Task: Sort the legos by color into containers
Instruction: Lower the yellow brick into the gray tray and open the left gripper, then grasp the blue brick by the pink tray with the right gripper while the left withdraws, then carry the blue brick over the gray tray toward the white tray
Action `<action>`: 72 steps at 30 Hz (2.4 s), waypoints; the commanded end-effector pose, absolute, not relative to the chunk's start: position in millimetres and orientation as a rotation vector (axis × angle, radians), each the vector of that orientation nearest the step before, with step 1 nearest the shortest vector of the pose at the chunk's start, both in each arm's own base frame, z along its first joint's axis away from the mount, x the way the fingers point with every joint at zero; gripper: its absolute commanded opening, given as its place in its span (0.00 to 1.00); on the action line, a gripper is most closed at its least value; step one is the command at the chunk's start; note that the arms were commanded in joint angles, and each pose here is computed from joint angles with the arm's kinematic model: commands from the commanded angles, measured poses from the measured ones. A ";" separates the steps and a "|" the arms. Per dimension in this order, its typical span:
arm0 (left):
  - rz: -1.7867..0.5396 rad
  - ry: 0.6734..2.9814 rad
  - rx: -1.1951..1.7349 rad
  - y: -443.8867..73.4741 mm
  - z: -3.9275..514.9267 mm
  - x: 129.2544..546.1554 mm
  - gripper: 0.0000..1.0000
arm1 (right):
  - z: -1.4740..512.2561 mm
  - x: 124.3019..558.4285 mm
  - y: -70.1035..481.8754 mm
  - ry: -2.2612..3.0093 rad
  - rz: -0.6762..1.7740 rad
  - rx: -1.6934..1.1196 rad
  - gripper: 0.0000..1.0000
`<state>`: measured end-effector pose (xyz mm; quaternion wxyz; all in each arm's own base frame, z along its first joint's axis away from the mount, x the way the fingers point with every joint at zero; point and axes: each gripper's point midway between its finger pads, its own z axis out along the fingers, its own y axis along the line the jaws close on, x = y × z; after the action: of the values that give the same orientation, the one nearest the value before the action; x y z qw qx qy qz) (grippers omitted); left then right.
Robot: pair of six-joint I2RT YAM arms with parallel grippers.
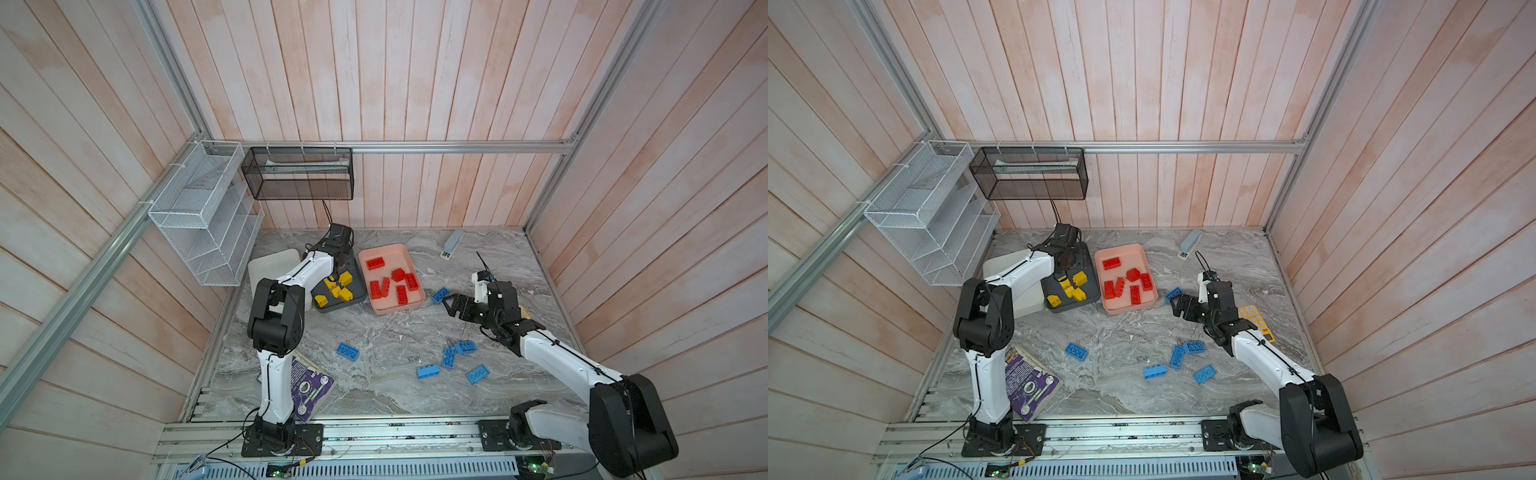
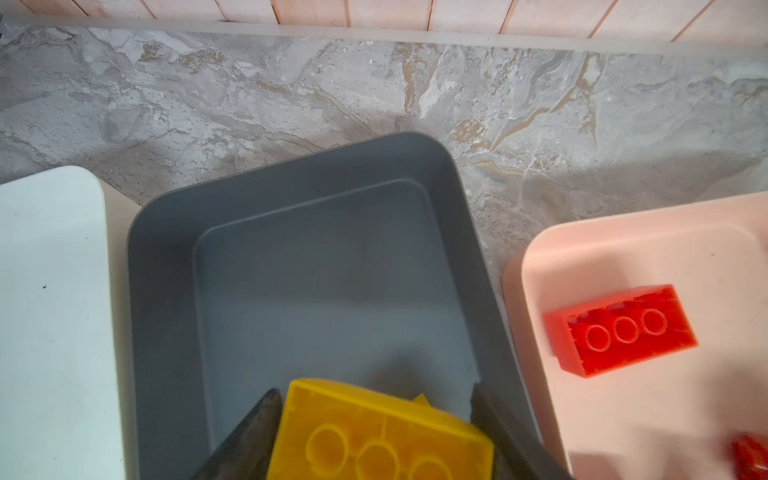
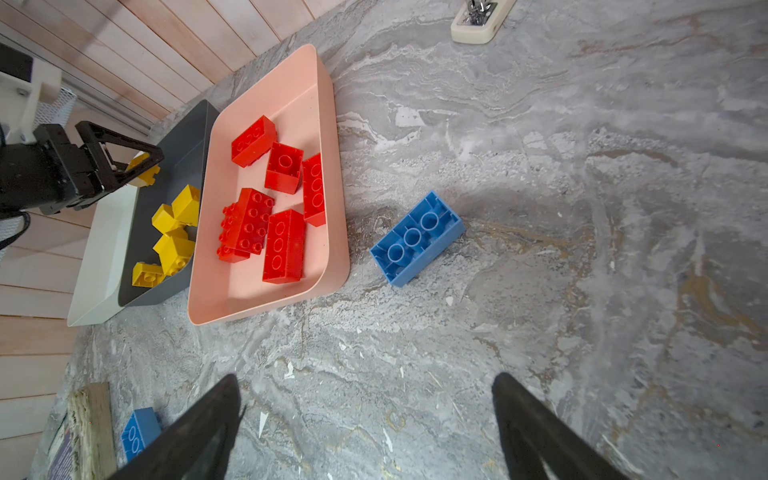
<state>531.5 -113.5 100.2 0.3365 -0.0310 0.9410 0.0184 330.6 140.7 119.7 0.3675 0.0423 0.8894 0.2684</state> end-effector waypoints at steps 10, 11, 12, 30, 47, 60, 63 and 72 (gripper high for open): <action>-0.105 2.321 -0.097 -117.3 179.0 505.7 0.90 | 122.1 343.3 137.3 2.331 0.580 0.116 0.95; -0.126 2.302 -0.098 -118.6 188.1 499.8 0.90 | 121.6 345.4 137.3 2.338 0.572 0.119 0.94; -0.142 2.289 -0.097 -119.3 195.4 494.1 0.90 | 121.0 346.9 137.7 2.345 0.567 0.124 0.93; -0.362 2.056 -0.012 -113.0 295.2 343.2 0.92 | 74.8 405.0 150.4 2.537 0.288 0.126 0.90; -0.330 2.021 0.044 -93.7 291.8 291.1 0.93 | 27.9 416.3 131.6 2.610 -0.015 0.176 0.94; -0.346 2.034 0.056 -97.8 279.6 292.9 0.93 | 28.2 391.0 120.8 2.623 -0.031 0.151 0.69; -0.344 2.038 0.054 -97.3 278.3 293.3 0.93 | 29.4 391.5 125.1 2.626 0.000 0.143 0.59; -0.340 2.032 0.040 -94.7 279.2 291.7 0.93 | 40.7 394.1 134.9 2.611 0.062 0.133 0.30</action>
<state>292.8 -93.9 276.8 0.5070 0.0112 0.8508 -0.1379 396.8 130.8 28.3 0.2554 0.0543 0.9652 0.0142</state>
